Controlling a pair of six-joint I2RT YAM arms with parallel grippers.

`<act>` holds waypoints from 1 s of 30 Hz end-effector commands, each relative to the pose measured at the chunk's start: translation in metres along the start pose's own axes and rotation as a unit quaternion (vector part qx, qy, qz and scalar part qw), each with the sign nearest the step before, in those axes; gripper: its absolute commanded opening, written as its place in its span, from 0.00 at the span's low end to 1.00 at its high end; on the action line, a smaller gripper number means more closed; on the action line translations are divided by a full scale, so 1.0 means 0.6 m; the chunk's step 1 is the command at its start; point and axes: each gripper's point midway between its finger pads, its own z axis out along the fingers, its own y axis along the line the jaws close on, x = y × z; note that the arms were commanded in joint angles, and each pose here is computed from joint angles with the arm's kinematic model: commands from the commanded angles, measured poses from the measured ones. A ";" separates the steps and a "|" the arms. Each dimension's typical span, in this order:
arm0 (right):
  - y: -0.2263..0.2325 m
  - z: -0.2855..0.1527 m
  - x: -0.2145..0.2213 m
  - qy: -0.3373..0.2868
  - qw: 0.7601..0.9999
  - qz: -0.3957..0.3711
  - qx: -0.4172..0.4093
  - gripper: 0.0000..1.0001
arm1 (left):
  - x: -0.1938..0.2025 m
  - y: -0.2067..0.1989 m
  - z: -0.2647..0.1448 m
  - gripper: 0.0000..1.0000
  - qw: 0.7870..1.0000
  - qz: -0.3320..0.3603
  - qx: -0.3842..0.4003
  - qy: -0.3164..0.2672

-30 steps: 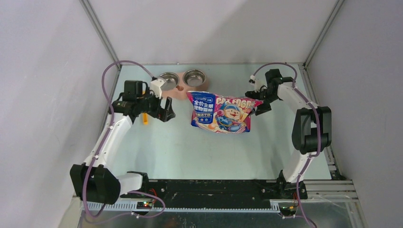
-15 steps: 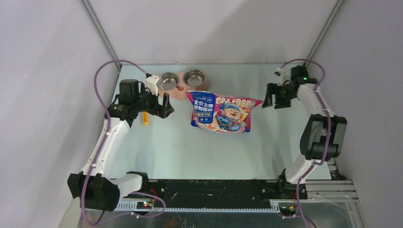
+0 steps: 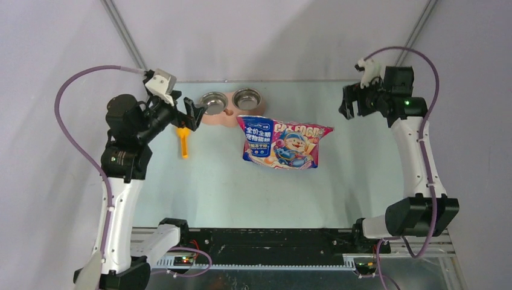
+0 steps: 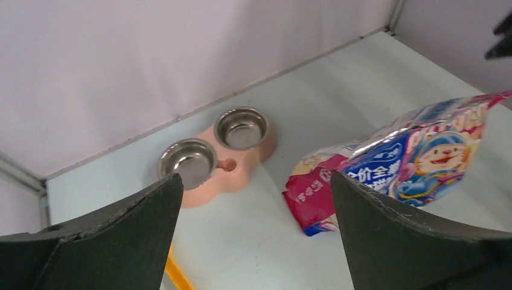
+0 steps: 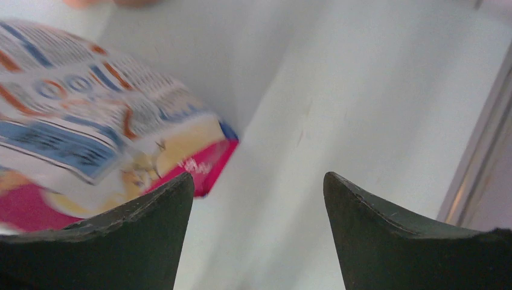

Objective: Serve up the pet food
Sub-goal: Move the pet food bag to the center of the board.

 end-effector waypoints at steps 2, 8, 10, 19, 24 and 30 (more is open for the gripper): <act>0.084 -0.065 -0.165 -0.119 0.985 -0.124 -0.021 0.82 | 0.012 -0.036 0.035 1.00 0.996 -0.048 0.069 0.006; 0.223 -0.044 -0.213 -0.119 0.966 -0.200 -0.111 0.83 | -0.005 -0.093 0.070 1.00 0.989 -0.068 0.133 -0.010; 0.263 -0.023 -0.203 -0.096 0.962 -0.215 -0.138 0.83 | -0.009 -0.103 0.079 1.00 0.987 -0.082 0.137 -0.015; 0.357 0.025 -0.190 -0.057 0.948 -0.240 -0.203 0.83 | -0.008 -0.128 0.123 1.00 0.982 -0.097 0.159 -0.008; 0.373 0.023 -0.179 -0.045 0.953 -0.226 -0.195 0.82 | 0.009 -0.144 0.137 1.00 0.973 -0.148 0.179 0.000; 0.392 -0.001 -0.191 -0.092 0.953 -0.205 -0.203 0.83 | 0.025 -0.160 0.143 1.00 0.969 -0.150 0.197 0.010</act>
